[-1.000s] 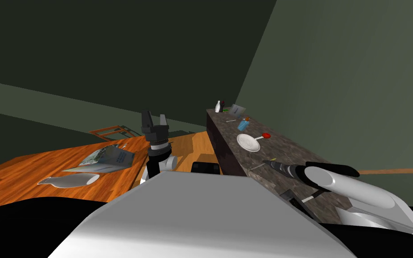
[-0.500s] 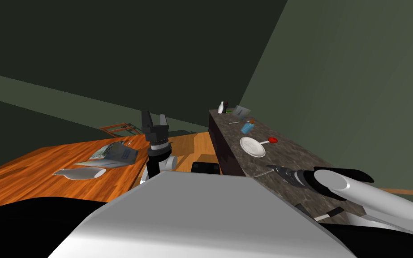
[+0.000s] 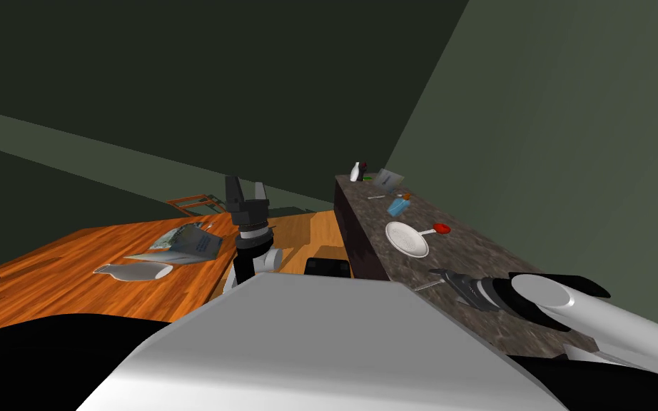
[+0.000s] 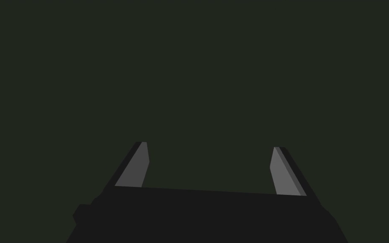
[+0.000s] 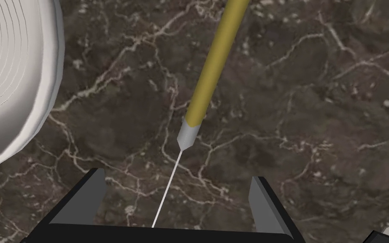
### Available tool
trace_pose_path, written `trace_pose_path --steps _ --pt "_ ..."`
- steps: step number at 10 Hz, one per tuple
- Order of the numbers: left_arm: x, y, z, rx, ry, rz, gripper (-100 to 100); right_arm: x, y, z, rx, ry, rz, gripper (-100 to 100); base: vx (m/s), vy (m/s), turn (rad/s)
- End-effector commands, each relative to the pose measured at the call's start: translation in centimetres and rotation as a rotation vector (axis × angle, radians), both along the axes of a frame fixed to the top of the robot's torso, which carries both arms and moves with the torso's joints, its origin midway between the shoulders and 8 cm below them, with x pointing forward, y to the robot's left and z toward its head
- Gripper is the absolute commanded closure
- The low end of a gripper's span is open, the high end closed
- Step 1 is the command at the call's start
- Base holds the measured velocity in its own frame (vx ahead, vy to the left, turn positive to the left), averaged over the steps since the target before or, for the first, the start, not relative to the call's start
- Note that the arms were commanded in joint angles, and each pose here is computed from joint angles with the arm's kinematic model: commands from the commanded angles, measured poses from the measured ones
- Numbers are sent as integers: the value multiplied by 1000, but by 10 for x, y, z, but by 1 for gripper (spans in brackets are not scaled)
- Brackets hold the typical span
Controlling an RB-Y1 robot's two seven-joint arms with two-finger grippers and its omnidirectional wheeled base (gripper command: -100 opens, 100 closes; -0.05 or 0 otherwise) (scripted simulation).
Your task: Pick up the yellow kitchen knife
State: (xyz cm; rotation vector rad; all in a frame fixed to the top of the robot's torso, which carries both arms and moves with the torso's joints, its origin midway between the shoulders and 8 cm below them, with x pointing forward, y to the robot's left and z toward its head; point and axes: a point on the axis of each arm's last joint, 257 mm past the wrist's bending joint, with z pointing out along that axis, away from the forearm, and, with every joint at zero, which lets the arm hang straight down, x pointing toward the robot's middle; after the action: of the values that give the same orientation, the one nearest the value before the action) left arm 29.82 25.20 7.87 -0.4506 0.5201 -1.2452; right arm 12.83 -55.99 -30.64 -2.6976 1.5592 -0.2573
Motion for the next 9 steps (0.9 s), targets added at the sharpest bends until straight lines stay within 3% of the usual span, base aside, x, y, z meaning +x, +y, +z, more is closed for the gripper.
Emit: trace_pose_path --steps 1,2,3,5,6,9 --pt "0 0 0 0 0 0 0 -8 2 -2 23 16 -45 -100 31 -10 67" --pt "0 0 0 0 0 0 0 -21 4 -4 62 44 -109 -100 37 -12 98" --pt "0 0 0 0 0 0 0 -21 4 -4 62 44 -114 -100 34 -16 49" --pt "0 0 0 0 0 0 0 -42 9 -8 128 92 -222 -100 43 -17 97" --pt "0 0 0 0 0 0 0 -42 9 -8 128 91 -227 -100 35 -19 28" --pt "0 0 0 0 0 0 0 -61 16 -11 190 140 -324 -100 35 -14 53"
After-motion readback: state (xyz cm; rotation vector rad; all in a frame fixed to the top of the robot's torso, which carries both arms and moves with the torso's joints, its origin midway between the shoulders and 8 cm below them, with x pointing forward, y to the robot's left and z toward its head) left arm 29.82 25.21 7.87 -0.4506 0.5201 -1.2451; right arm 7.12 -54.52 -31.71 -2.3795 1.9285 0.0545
